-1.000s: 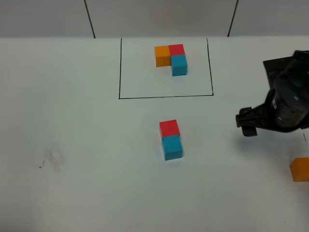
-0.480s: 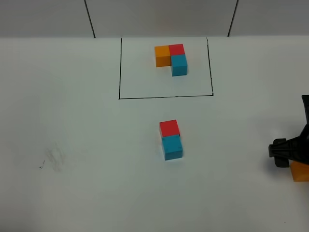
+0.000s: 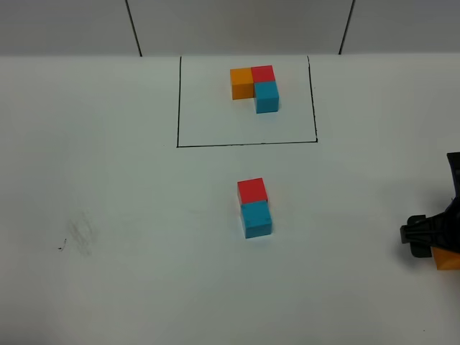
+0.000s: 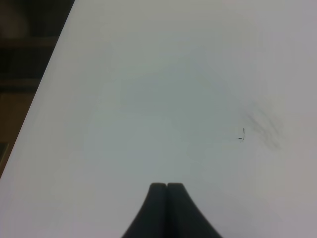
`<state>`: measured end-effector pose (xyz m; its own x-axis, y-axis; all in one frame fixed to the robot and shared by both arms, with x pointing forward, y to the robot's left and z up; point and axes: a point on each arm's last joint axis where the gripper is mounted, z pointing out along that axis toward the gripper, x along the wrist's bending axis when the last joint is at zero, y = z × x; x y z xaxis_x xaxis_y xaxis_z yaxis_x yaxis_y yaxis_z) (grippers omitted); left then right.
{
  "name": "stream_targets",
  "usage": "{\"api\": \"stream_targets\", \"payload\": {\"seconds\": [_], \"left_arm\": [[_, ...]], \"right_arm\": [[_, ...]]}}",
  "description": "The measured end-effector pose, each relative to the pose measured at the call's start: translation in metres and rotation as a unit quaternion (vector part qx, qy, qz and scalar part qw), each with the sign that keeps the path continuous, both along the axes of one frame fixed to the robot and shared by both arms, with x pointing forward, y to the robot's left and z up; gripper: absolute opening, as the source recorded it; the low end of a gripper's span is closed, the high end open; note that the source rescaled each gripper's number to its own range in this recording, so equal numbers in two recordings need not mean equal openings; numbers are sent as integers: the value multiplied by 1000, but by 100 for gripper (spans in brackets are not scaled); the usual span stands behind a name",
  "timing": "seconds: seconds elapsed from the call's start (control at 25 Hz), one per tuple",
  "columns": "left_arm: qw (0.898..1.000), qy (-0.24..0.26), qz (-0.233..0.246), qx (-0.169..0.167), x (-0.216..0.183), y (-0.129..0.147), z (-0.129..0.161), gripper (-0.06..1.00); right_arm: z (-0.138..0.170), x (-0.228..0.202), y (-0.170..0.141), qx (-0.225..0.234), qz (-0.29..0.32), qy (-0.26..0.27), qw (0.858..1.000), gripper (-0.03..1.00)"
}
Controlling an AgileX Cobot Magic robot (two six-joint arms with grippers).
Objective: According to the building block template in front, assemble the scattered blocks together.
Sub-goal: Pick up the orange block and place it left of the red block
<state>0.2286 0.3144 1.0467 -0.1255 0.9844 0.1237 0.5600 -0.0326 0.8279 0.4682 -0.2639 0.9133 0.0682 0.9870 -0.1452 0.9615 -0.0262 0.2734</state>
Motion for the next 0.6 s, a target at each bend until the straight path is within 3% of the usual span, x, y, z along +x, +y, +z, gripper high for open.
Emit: {"api": "stream_targets", "payload": {"seconds": [0.4,0.52,0.6], "left_arm": [[1000,0,0,0,0,0,0,0],[1000,0,0,0,0,0,0,0],[1000,0,0,0,0,0,0,0]], "right_arm": [[-20,3,-2,0,0,25,1000,83],[-23,3,-3,-1,0,30,1000,74],[-24,3,-2,0,1,30,1000,60]]}}
